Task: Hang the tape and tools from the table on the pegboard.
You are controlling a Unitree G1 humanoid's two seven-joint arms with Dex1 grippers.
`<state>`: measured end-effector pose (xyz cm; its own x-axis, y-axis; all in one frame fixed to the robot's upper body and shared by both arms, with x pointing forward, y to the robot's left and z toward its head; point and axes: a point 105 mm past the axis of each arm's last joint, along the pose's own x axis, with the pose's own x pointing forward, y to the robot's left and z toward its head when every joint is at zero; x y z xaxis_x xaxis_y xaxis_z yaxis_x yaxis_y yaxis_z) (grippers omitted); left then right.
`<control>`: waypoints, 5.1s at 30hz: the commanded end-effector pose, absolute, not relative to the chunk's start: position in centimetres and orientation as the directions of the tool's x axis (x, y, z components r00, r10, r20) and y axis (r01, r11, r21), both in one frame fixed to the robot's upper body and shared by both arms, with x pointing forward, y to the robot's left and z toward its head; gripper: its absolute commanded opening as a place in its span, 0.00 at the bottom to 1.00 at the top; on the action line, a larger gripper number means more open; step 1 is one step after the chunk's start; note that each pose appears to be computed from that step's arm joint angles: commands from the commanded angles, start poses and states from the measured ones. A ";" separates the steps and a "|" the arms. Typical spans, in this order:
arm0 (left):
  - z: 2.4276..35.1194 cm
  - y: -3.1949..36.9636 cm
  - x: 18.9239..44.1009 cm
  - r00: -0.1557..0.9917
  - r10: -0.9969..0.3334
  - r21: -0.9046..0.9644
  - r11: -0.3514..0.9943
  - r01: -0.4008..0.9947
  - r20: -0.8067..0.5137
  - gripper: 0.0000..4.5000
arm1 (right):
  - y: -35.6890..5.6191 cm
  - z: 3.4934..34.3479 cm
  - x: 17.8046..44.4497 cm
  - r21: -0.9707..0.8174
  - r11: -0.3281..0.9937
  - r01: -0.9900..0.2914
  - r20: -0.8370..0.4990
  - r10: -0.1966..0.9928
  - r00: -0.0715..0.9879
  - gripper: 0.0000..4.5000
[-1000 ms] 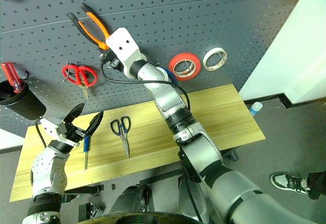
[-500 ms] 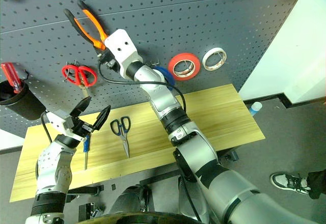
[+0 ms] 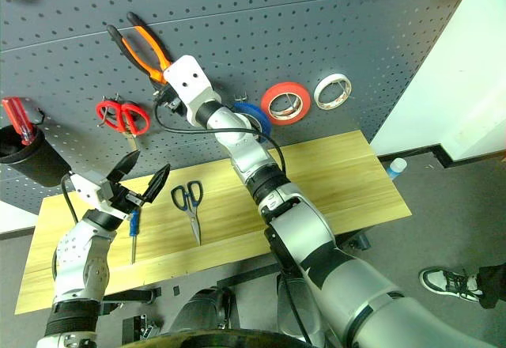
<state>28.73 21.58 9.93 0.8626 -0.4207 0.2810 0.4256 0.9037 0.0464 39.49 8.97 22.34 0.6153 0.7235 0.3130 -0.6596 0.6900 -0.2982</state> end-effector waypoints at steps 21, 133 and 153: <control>9.4 22.8 28.4 0.862 -0.421 0.080 0.906 0.416 0.283 1.00 | 10.7 24.0 36.5 -0.318 0.643 -0.697 0.418 0.755 0.505 0.99; -1.9 13.9 33.6 0.677 0.001 -0.162 0.971 -0.178 -0.736 0.12 | -13.0 6.2 27.2 -0.226 0.233 -0.946 -0.327 0.897 0.299 1.00; 0.1 16.5 31.4 0.801 -0.169 -0.234 0.972 0.037 -0.574 0.12 | -12.3 6.8 27.1 -0.228 0.218 -0.949 -0.295 0.913 0.281 1.00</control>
<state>30.63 16.52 -2.05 0.7402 -0.1448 -0.6566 -0.0121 0.9735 -0.2283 26.89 -12.84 5.19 0.2810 0.8919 -0.3543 -0.9549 0.2229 -0.1962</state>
